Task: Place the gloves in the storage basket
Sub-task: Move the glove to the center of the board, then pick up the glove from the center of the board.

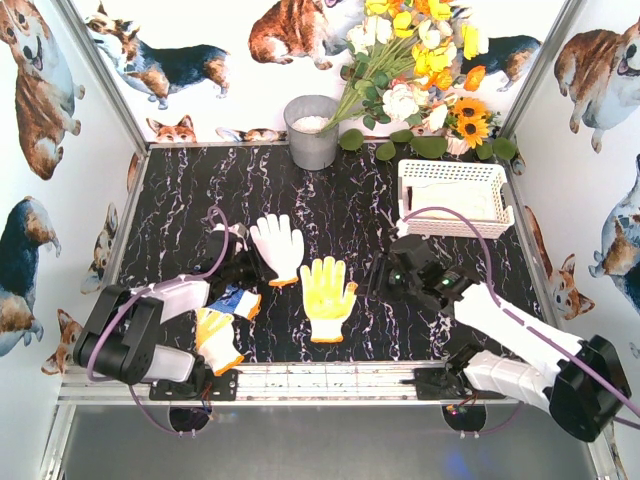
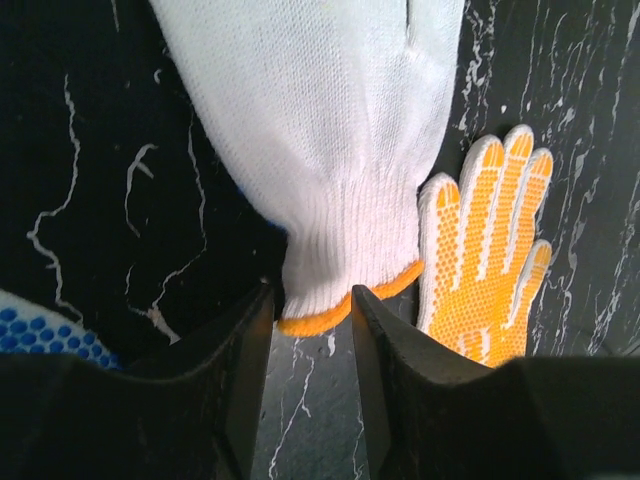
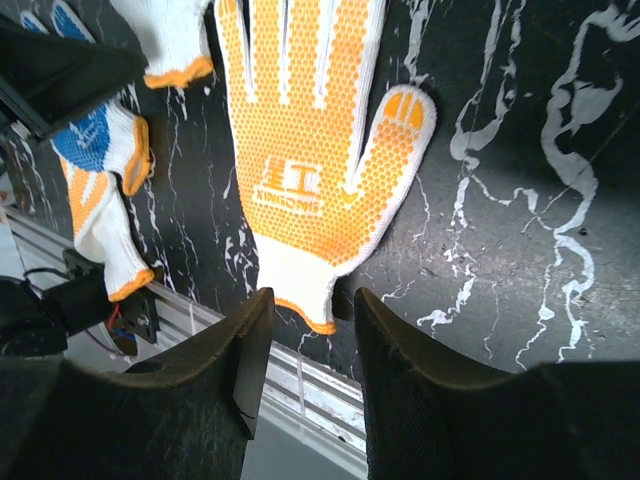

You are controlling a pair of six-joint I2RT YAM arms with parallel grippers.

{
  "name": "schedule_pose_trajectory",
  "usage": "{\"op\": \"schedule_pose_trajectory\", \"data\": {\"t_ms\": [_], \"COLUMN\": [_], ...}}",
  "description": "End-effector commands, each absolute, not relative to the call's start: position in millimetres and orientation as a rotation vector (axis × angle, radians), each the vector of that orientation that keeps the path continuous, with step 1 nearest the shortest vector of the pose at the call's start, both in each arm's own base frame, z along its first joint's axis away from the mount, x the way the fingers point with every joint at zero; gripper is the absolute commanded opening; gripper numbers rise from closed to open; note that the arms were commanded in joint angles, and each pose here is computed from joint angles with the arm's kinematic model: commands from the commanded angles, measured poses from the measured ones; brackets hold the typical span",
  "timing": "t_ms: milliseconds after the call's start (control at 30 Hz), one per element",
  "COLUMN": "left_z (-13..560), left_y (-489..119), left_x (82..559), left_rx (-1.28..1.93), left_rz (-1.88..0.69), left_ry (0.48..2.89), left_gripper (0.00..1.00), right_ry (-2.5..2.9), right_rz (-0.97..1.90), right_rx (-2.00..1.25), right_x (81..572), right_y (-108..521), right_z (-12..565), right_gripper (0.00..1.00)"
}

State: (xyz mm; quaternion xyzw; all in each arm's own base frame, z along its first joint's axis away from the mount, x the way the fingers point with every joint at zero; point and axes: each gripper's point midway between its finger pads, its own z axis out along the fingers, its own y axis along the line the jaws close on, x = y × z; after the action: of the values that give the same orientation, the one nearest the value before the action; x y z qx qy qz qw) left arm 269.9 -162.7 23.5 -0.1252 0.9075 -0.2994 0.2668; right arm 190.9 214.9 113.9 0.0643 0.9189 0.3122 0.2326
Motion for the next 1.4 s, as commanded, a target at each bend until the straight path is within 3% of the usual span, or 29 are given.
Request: {"op": "schedule_pose_trajectory", "data": {"t_ms": [0, 300, 533, 800, 1367], "left_z": [-3, -15, 6, 48, 65], "left_y": [-149, -145, -158, -166, -165], "left_x": [265, 280, 286, 289, 279], "left_rx": [-0.411, -0.441, -0.392, -0.375, -0.400], "left_rz": [-0.721, -0.673, -0.774, -0.851, -0.890], "left_ry": [2.501, 2.474, 2.436, 2.371, 2.338], "left_gripper": [0.32, 0.29, 0.00, 0.00, 0.00], "right_ry": [2.452, 2.481, 2.473, 2.472, 2.493], "right_rz": [0.944, 0.971, 1.032, 1.187, 1.450], "right_rx": [0.126, 0.081, 0.098, 0.099, 0.063], "right_x": [200, 197, 204, 224, 252], "right_y": [240, 257, 272, 315, 399], "right_z": [139, 136, 136, 125, 94], "right_gripper": [0.40, 0.40, 0.41, 0.42, 0.43]}}
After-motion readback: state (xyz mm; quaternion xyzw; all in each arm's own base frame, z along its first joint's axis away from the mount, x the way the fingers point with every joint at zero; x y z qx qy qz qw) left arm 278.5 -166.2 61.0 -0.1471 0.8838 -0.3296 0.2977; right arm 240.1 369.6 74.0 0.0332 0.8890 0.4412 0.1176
